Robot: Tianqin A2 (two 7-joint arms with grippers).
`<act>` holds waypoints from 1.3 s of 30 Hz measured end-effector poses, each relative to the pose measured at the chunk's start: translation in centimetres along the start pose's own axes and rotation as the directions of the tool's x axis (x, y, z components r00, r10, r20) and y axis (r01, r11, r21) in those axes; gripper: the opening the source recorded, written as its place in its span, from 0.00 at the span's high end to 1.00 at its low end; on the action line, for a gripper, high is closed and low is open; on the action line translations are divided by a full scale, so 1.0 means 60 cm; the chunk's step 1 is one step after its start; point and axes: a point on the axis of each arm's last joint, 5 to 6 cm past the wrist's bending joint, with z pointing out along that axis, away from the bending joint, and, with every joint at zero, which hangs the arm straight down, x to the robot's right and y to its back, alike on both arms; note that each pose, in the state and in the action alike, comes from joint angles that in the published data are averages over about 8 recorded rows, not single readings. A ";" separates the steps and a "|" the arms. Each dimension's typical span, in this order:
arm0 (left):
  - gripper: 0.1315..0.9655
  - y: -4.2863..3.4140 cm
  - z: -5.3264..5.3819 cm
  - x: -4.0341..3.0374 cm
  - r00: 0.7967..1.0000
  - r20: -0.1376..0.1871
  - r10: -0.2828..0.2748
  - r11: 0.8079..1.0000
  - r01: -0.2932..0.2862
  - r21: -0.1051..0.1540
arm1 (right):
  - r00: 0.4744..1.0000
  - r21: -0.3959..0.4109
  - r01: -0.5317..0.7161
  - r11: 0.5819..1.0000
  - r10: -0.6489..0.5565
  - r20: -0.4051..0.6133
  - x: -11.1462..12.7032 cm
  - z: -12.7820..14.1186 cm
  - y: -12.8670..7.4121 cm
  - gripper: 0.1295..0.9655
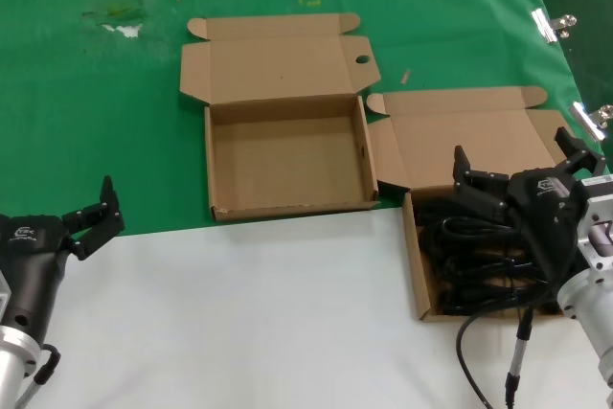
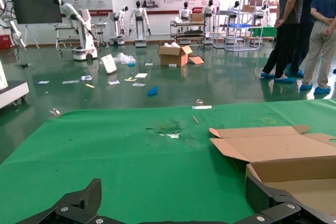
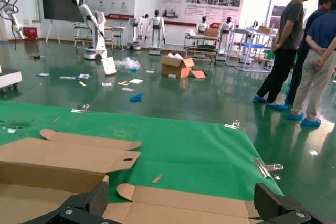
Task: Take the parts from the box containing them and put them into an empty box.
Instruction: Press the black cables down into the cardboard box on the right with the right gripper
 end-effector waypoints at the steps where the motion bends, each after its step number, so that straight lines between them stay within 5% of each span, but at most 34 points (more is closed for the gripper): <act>1: 0.00 0.000 0.000 0.000 1.000 0.000 0.000 1.000 0.000 0.000 | 1.000 0.000 0.000 1.000 0.000 0.000 0.000 0.000 0.000 0.00; 27: 0.02 0.000 0.000 0.000 1.000 0.000 0.000 1.000 0.000 0.000 | 1.000 0.000 0.000 1.000 0.000 0.000 0.000 0.000 0.000 0.00; 39: 0.18 0.000 0.000 0.000 1.000 0.000 0.000 1.000 0.000 0.000 | 1.000 0.000 0.000 1.000 0.000 0.000 0.000 0.000 0.000 0.00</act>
